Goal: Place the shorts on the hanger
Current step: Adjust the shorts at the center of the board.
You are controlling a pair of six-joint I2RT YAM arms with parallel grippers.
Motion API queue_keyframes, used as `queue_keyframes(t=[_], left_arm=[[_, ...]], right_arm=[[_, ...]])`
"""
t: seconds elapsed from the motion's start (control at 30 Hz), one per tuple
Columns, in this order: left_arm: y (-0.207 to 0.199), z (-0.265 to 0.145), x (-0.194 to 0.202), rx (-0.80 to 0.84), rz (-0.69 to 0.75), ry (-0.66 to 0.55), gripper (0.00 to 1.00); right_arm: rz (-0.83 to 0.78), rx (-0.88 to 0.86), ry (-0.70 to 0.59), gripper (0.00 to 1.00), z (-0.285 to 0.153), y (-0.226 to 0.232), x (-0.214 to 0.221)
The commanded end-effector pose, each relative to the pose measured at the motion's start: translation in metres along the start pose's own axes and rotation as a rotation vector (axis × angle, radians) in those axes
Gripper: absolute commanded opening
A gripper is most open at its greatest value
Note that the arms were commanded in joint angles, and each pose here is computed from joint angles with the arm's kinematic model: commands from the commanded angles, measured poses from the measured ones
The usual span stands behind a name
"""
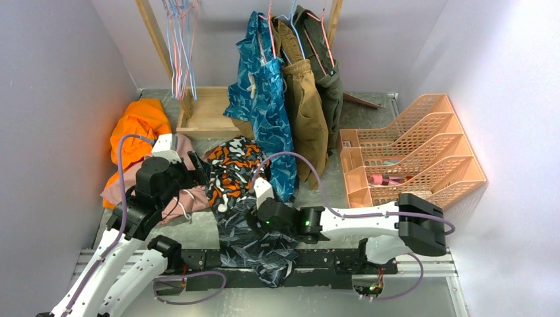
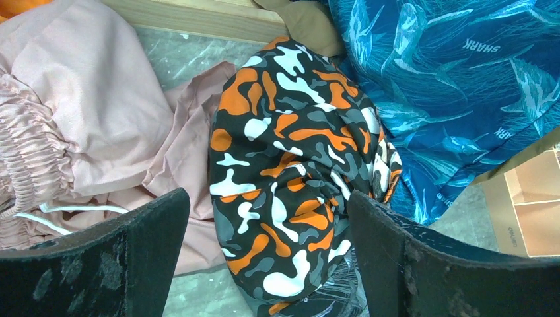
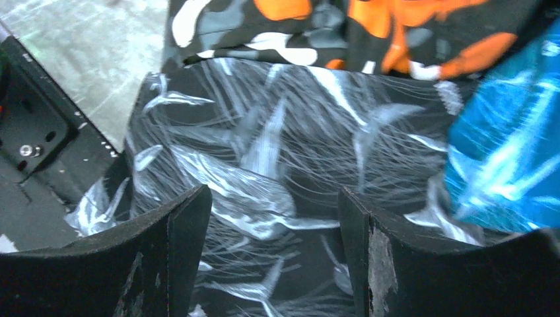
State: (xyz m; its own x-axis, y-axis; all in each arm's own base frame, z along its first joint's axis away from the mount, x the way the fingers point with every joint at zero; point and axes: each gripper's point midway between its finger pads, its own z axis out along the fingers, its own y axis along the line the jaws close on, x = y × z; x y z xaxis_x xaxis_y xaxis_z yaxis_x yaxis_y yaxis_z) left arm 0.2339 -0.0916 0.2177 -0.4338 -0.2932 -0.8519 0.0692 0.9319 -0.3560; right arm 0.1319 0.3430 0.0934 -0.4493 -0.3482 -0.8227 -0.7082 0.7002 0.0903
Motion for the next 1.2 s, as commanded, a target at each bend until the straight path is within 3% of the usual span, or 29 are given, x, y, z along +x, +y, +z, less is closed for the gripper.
queue_keyframes(t=[0.0, 0.1, 0.23, 0.37, 0.43, 0.47, 0.63, 0.77, 0.87, 1.0, 1.17], left_arm=[[-0.006, -0.002, -0.005, 0.027, -0.001, -0.017, 0.93], [-0.005, -0.001, -0.004, 0.025, -0.002, -0.012, 0.93], [-0.006, -0.002, -0.005, 0.026, -0.002, -0.012, 0.93], [-0.006, -0.002, -0.005, 0.028, -0.002, -0.016, 0.93], [-0.006, -0.002, -0.006, 0.029, -0.002, -0.018, 0.93], [-0.006, -0.002, -0.005, 0.027, 0.0, -0.016, 0.93], [-0.002, -0.004, -0.008, 0.008, -0.007, -0.026, 0.92], [0.004, -0.01, -0.014, -0.024, -0.025, -0.063, 0.92], [0.007, -0.016, -0.019, -0.028, -0.04, -0.1, 0.93], [0.01, -0.021, -0.023, -0.039, -0.053, -0.129, 0.93], [0.012, -0.023, -0.025, -0.049, -0.06, -0.143, 0.93]], right_arm=[[0.006, -0.119, 0.014, 0.73, 0.01, 0.042, -0.002], [-0.014, -0.08, 0.063, 0.7, 0.018, 0.043, 0.017], [-0.004, -0.056, 0.078, 0.55, 0.022, 0.041, 0.025], [-0.009, -0.062, 0.022, 0.25, 0.012, 0.042, 0.007], [-0.008, -0.072, -0.037, 0.04, 0.0, 0.043, -0.013], [-0.008, -0.07, -0.073, 0.0, -0.008, 0.042, -0.028], [-0.025, -0.086, -0.311, 0.0, -0.067, 0.039, -0.127], [-0.042, -0.157, -0.542, 0.0, -0.142, 0.043, -0.226], [-0.035, -0.198, -0.677, 0.0, -0.191, 0.043, -0.277], [-0.019, -0.14, -0.738, 0.0, -0.208, 0.025, -0.289], [0.037, 0.061, -0.602, 0.0, -0.174, -0.017, -0.23]])
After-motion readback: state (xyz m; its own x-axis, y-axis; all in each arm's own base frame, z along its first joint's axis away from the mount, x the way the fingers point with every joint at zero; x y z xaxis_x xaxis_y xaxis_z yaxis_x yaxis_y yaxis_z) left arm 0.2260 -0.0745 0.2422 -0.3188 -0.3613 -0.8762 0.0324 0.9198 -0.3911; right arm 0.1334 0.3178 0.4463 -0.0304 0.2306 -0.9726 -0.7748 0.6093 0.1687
